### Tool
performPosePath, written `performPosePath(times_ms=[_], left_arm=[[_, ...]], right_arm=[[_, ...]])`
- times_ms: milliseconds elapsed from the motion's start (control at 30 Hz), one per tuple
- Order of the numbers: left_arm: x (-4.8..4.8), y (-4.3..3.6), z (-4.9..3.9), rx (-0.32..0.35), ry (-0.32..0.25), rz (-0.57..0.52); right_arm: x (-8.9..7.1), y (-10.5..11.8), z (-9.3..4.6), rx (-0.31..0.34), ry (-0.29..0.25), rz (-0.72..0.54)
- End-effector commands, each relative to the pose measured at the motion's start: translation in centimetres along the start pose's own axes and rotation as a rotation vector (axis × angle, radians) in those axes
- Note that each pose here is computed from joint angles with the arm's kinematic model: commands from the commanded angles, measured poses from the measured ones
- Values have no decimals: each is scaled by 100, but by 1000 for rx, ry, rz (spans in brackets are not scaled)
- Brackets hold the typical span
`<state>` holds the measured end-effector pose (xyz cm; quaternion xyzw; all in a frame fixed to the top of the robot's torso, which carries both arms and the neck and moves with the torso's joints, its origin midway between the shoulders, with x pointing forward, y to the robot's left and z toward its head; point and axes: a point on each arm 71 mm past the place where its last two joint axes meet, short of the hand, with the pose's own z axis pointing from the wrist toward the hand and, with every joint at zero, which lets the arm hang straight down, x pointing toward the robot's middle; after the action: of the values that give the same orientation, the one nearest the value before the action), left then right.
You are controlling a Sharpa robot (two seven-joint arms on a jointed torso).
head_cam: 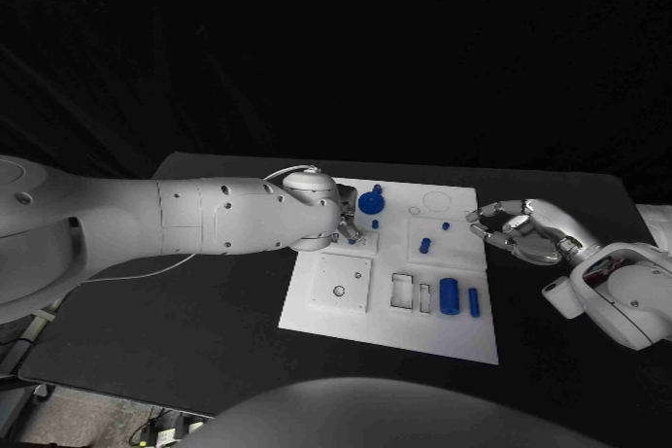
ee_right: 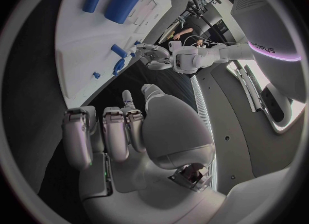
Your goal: Assemble the parts on the task board
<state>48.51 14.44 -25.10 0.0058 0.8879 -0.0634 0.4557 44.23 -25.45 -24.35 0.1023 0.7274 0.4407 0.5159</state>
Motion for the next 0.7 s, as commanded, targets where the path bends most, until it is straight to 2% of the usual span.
performPosePath(times_ms=[33, 333, 700], left_arm=[[62, -16, 7, 7, 19, 51], [85, -21, 6, 11, 1, 95], [144, -29, -7, 17, 27, 117]], right_arm=[[16, 3, -4, -5, 16, 3], [21, 0, -8, -5, 17, 4], [21, -9, -14, -3, 17, 4]])
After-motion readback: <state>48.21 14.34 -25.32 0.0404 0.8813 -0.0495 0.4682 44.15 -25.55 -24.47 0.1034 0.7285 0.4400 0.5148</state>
